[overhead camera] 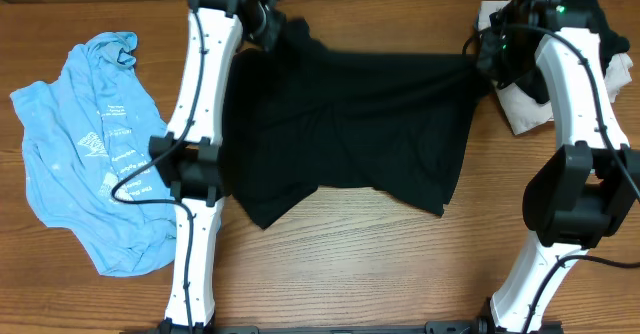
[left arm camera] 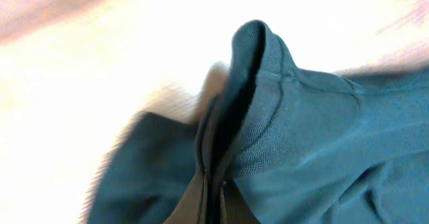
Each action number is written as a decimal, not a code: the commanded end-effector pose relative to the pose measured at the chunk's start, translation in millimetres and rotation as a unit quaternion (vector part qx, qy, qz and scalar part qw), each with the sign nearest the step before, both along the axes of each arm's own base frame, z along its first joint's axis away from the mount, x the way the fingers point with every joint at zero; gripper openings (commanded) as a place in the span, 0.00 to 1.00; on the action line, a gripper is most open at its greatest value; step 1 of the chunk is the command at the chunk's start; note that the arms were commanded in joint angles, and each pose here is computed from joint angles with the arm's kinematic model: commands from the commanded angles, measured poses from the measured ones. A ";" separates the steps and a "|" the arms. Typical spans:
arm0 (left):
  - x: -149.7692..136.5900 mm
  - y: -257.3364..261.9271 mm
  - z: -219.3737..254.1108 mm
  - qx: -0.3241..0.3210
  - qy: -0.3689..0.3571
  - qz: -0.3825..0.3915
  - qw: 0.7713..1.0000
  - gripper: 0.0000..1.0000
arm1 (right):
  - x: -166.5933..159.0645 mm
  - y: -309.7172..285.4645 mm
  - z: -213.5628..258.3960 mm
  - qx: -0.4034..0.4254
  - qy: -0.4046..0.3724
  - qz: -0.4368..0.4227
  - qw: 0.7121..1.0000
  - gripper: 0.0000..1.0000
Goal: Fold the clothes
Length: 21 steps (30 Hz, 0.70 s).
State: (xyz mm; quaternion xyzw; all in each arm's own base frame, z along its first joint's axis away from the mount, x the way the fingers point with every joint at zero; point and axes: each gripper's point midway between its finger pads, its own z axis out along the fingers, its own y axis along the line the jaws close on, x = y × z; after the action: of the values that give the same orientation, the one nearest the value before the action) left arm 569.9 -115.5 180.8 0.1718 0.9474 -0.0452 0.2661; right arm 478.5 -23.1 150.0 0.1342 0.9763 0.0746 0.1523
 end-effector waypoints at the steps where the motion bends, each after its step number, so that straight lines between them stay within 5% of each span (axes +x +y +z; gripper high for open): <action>1: -25.1 45.0 158.7 0.008 -0.166 0.078 0.983 0.04 | -3.5 0.6 105.7 -0.008 -0.112 0.003 0.994 0.04; 10: -142.5 107.2 333.4 0.025 -0.342 0.162 0.925 0.04 | -82.7 8.5 257.7 -0.021 -0.241 0.004 0.970 0.04; 21: -317.2 159.7 433.0 0.044 -0.466 0.257 0.845 0.04 | -225.6 28.6 364.5 -0.023 -0.383 0.015 0.924 0.04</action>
State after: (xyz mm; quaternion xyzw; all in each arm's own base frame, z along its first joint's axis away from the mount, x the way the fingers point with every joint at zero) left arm 303.8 9.0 586.7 0.0088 0.7604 0.1029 0.6412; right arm 287.9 7.9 488.8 0.0784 0.8719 0.1147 0.4695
